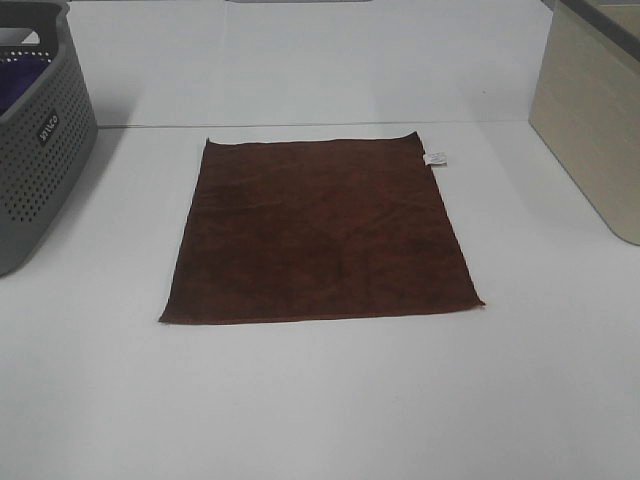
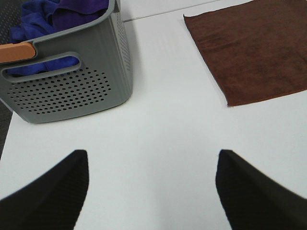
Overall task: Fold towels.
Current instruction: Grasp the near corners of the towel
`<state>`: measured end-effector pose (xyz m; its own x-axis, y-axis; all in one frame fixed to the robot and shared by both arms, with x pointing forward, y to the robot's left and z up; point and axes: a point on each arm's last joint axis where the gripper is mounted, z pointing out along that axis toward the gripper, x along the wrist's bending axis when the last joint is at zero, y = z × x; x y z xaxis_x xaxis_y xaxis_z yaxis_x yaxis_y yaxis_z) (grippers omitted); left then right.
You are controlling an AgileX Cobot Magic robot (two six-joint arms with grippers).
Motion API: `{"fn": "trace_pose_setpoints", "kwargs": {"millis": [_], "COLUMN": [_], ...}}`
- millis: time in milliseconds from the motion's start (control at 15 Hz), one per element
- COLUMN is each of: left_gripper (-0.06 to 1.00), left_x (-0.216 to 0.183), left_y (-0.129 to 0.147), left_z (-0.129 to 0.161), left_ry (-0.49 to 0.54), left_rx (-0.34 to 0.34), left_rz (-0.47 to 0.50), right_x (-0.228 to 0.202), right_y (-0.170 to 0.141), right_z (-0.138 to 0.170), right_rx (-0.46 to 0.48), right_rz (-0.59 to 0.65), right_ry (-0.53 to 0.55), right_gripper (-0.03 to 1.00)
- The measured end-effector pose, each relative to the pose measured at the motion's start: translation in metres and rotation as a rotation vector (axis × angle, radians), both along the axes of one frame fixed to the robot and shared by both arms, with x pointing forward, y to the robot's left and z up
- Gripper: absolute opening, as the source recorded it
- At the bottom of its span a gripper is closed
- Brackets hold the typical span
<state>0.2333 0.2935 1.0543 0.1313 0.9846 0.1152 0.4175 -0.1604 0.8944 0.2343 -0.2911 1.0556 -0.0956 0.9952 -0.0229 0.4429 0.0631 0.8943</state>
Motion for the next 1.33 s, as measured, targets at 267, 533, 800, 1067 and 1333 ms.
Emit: {"fn": "trace_pose_setpoints", "kwargs": {"millis": [267, 533, 800, 1067, 1333], "left_gripper": [0.71, 0.71, 0.71, 0.71, 0.71], "left_x": [0.0, 0.0, 0.0, 0.0, -0.0002], "left_y": [0.0, 0.0, 0.0, 0.0, 0.0], "left_z": [0.0, 0.0, 0.0, 0.0, 0.0006], "left_ry": [0.0, 0.0, 0.0, 0.0, -0.002], "left_rx": [0.0, 0.0, 0.0, 0.0, 0.0], "left_rz": [0.0, 0.0, 0.0, 0.0, 0.0], "right_x": [0.0, 0.0, 0.0, 0.0, 0.0], "right_y": [0.0, 0.0, 0.0, 0.0, 0.0], "right_z": [0.0, 0.0, 0.0, 0.0, 0.0], "right_rx": [0.0, 0.0, 0.0, 0.0, 0.0], "right_rz": [0.0, 0.0, 0.0, 0.0, 0.0], "right_ry": [0.0, 0.0, 0.0, 0.0, 0.0], "right_gripper": [0.78, 0.78, 0.78, 0.78, 0.78]}}
